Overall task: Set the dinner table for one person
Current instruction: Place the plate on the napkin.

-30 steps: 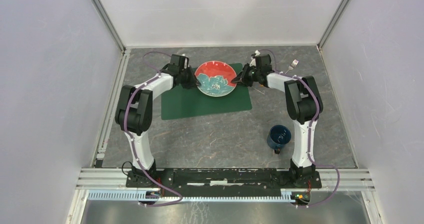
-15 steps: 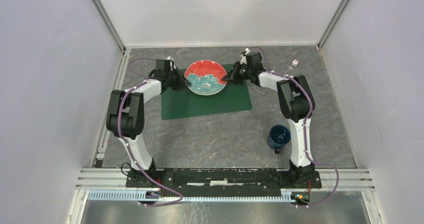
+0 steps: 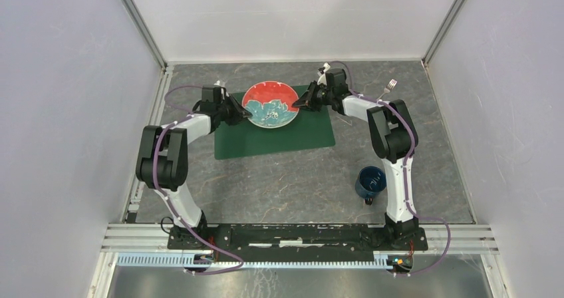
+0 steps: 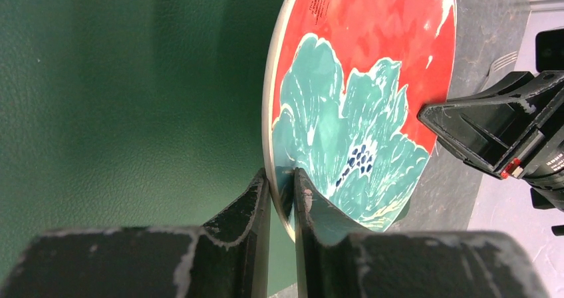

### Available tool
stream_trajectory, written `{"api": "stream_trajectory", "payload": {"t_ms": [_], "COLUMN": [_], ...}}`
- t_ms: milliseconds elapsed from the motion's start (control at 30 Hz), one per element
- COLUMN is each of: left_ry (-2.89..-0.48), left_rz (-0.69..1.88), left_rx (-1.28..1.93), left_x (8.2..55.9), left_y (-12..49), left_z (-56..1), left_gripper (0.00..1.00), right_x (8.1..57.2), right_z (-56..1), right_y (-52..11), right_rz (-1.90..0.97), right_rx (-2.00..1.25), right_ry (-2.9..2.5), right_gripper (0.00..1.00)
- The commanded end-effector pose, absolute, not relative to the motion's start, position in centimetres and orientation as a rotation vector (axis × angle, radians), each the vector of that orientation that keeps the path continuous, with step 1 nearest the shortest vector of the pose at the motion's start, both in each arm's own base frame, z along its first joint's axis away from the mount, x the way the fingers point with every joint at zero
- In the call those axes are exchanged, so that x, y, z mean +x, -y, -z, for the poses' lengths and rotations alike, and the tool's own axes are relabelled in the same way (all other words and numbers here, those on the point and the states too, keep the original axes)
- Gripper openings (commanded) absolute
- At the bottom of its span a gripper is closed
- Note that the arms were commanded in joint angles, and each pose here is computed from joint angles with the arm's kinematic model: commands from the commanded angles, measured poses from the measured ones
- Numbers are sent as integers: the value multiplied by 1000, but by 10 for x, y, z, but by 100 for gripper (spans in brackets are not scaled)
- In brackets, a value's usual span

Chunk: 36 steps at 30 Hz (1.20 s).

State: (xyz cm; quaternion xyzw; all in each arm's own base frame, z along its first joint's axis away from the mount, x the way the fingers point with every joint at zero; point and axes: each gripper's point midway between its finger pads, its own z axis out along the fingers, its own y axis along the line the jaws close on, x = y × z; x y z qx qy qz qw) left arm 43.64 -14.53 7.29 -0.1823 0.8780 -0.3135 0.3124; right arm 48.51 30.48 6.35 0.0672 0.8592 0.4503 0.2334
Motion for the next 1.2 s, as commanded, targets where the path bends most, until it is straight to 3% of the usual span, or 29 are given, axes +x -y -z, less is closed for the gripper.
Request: {"api": "stream_trajectory", "payload": {"t_ms": [0,633,1167], "left_ry": [-2113,-2135,-2151], "left_rz": [1089,1072,1088], "left_rx": [-296,-419,-429], "left_x": [437,402,412], "left_y": [187,170,172], "left_z": [-150,-119,-101], "left_gripper": [2,2,2], "right_x": [443,421,416], "right_z": [-113,-94,-76], "right_y": [-370,-364,-360], "right_rz": [-1502,-1476,-1448], "right_rx": [-125,-158,-152], "right_ry": [-2261,-2326,-2374], "right_gripper": [0,0,0]}}
